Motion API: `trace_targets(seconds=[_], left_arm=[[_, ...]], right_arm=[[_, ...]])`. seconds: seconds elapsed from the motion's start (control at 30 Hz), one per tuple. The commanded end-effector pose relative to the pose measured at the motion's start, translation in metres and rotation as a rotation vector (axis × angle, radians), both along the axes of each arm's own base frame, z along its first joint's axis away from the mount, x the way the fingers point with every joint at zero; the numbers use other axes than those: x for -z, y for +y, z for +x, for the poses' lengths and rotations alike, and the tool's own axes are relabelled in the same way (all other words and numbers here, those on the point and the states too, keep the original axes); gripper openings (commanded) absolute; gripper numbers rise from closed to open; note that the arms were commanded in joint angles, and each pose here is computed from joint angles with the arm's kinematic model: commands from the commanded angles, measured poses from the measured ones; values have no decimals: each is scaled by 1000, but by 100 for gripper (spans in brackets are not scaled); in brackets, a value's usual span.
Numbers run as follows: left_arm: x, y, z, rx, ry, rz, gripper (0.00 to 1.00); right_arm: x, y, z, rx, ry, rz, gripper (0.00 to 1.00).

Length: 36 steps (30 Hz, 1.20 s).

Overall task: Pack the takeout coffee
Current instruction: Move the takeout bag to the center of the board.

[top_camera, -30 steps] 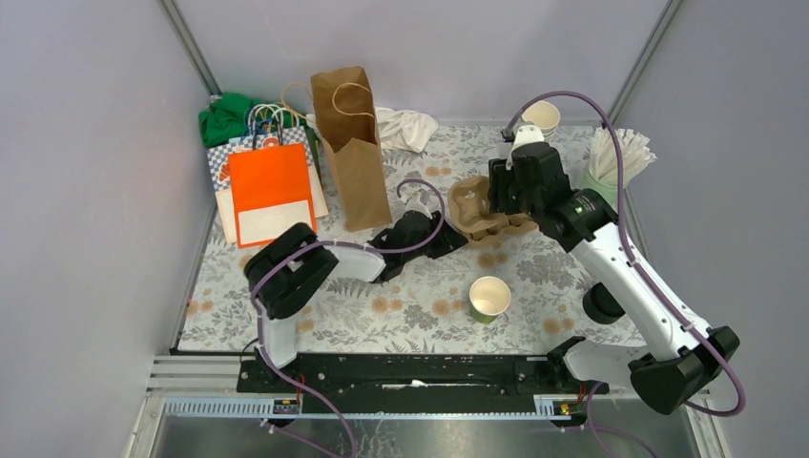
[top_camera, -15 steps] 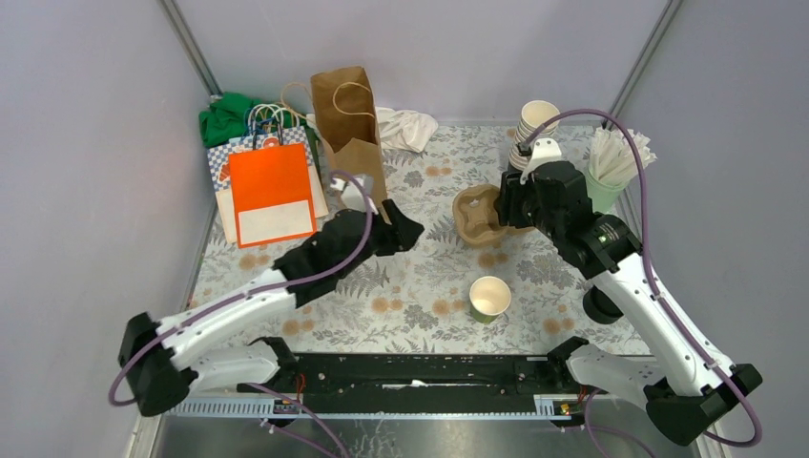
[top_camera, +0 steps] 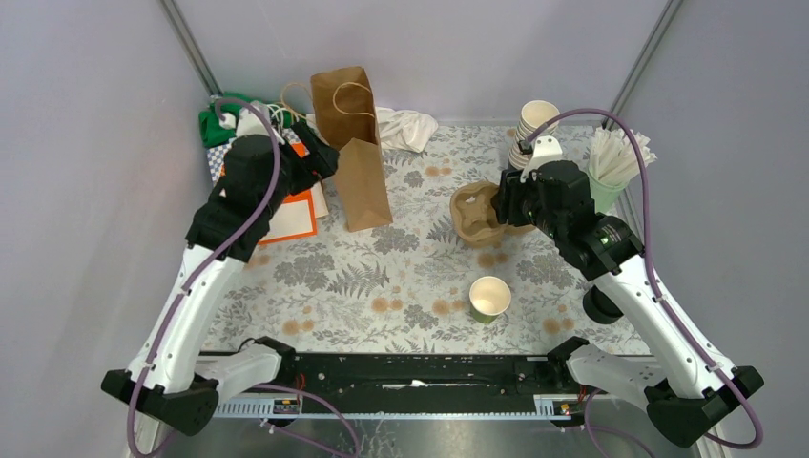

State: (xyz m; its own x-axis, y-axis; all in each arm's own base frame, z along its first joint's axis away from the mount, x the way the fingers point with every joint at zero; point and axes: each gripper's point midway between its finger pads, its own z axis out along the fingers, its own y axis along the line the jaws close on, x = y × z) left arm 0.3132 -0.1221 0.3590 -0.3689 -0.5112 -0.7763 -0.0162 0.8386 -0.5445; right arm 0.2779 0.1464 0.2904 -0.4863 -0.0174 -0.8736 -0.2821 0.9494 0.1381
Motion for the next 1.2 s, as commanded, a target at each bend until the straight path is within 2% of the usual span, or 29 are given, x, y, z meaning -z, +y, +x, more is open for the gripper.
trace_targets(seconds=[0.0, 0.03, 0.1, 0.5, 0.83, 0.9, 0.93, 1.07, 1.1, 1.17], left_arm=[[-6, 33, 21, -91, 27, 129, 86], [-6, 40, 28, -122, 37, 140, 82], [-6, 46, 42, -152, 50, 149, 79], [-4, 43, 113, -156, 76, 139, 79], [20, 33, 148, -141, 176, 156, 63], [29, 33, 150, -141, 201, 169, 57], [32, 32, 151, -128, 210, 175, 51], [36, 24, 149, -50, 217, 217, 5], [33, 24, 146, -39, 217, 232, 0], [25, 26, 139, -28, 207, 265, 0]], right_arm=[[-13, 8, 2, -25, -35, 40, 49], [-13, 8, 1, -27, -34, 41, 49], [-14, 9, 1, -29, -35, 45, 49], [-8, 9, -2, -36, -24, 45, 49], [-12, 9, -2, -39, -27, 45, 49], [-17, 12, -3, -53, -32, 57, 49], [-19, 14, -4, -65, -35, 64, 49], [-37, 27, -10, -141, -58, 116, 49], [-42, 33, -12, -173, -59, 133, 49], [-52, 42, -17, -229, -66, 163, 49]])
